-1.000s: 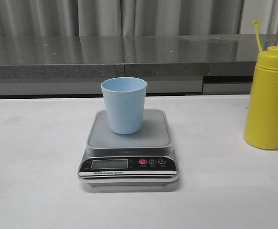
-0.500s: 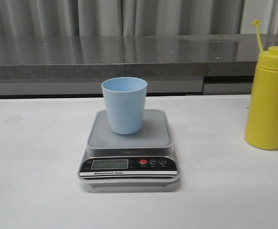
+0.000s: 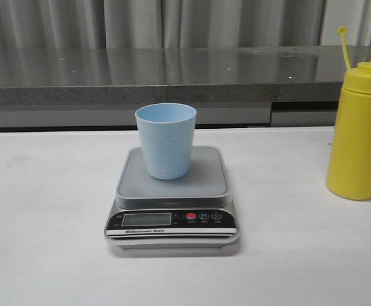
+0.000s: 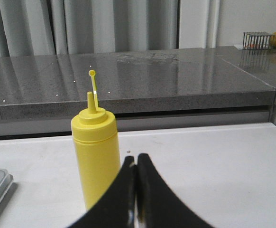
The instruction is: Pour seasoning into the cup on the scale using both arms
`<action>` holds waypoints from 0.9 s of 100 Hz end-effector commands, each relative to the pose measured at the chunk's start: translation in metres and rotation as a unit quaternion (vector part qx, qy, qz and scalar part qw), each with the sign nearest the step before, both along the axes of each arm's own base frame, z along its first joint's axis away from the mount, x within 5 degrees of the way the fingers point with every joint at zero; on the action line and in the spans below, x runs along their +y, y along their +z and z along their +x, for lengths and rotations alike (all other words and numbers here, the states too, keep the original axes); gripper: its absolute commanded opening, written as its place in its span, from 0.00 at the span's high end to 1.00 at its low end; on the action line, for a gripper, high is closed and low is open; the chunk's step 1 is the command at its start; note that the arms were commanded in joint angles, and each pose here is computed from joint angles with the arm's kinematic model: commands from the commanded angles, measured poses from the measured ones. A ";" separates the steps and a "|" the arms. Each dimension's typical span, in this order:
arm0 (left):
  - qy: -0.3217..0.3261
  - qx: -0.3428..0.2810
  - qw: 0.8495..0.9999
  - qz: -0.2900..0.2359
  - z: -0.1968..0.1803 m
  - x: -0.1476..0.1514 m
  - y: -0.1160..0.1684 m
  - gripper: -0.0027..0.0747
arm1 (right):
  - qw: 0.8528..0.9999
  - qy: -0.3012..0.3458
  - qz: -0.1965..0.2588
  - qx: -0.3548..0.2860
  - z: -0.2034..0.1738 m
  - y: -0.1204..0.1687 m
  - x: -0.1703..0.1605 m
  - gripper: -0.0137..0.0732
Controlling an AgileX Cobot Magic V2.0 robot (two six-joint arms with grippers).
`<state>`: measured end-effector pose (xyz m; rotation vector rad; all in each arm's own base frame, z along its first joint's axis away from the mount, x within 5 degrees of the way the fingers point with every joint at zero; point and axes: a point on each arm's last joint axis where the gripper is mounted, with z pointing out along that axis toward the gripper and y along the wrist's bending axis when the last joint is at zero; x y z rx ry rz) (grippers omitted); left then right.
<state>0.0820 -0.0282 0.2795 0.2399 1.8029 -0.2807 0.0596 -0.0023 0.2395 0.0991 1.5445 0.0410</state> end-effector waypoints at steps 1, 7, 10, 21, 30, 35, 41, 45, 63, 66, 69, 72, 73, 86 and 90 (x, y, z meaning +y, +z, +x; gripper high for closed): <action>0.009 -0.043 0.999 -0.022 0.002 0.001 0.015 0.99 | 0.996 -0.003 0.001 -0.087 -0.001 0.008 0.000 0.92; 0.009 -0.043 0.999 -0.022 0.002 0.001 0.015 0.99 | 0.993 -0.001 -0.001 -0.115 -0.002 0.002 0.000 0.92; 0.009 -0.043 0.999 -0.022 0.002 0.001 0.015 0.99 | 0.992 0.000 -0.002 -0.128 -0.004 0.001 0.000 0.92; 0.009 -0.043 0.999 -0.022 0.002 0.001 0.015 0.99 | 0.992 0.000 -0.001 -0.129 -0.007 -0.012 0.000 0.92; 0.009 -0.043 0.999 -0.022 0.002 0.001 0.015 0.99 | 0.995 -0.002 0.001 -0.099 -0.008 -0.018 0.000 0.92; 0.009 -0.043 0.999 -0.022 0.002 0.001 0.015 0.99 | 0.996 -0.002 0.001 -0.085 -0.007 -0.021 0.000 0.92; 0.009 -0.043 0.999 -0.022 0.002 0.001 0.015 0.99 | 0.998 0.001 0.002 -0.071 -0.007 -0.023 0.000 0.92; 0.009 -0.043 0.999 -0.022 0.002 0.001 0.015 0.99 | 0.998 0.004 0.003 -0.063 -0.006 -0.025 0.001 0.92; 0.009 -0.043 0.999 -0.022 0.002 0.001 0.015 0.99 | 0.998 0.012 0.003 -0.059 -0.006 -0.025 0.002 0.92; 0.009 -0.043 0.999 -0.022 0.002 0.001 0.015 0.99 | 0.998 0.012 0.004 -0.060 -0.006 -0.025 0.002 0.92; 0.009 -0.043 0.999 -0.022 0.002 0.001 0.015 0.99 | 0.998 0.012 0.004 -0.059 -0.006 -0.025 0.002 0.92; 0.009 -0.043 0.999 -0.022 0.002 0.001 0.015 0.99 | 0.998 0.012 0.004 -0.059 -0.006 -0.025 0.002 0.92; 0.009 -0.043 0.999 -0.022 0.002 0.001 0.015 0.99 | 0.998 0.012 0.004 -0.059 -0.006 -0.025 0.002 0.92; 0.009 -0.043 0.999 -0.022 0.002 0.001 0.015 0.99 | 0.998 0.012 0.004 -0.059 -0.006 -0.025 0.002 0.92; 0.009 -0.043 0.999 -0.022 0.002 0.001 0.015 0.99 | 0.998 0.012 0.004 -0.059 -0.006 -0.025 0.002 0.92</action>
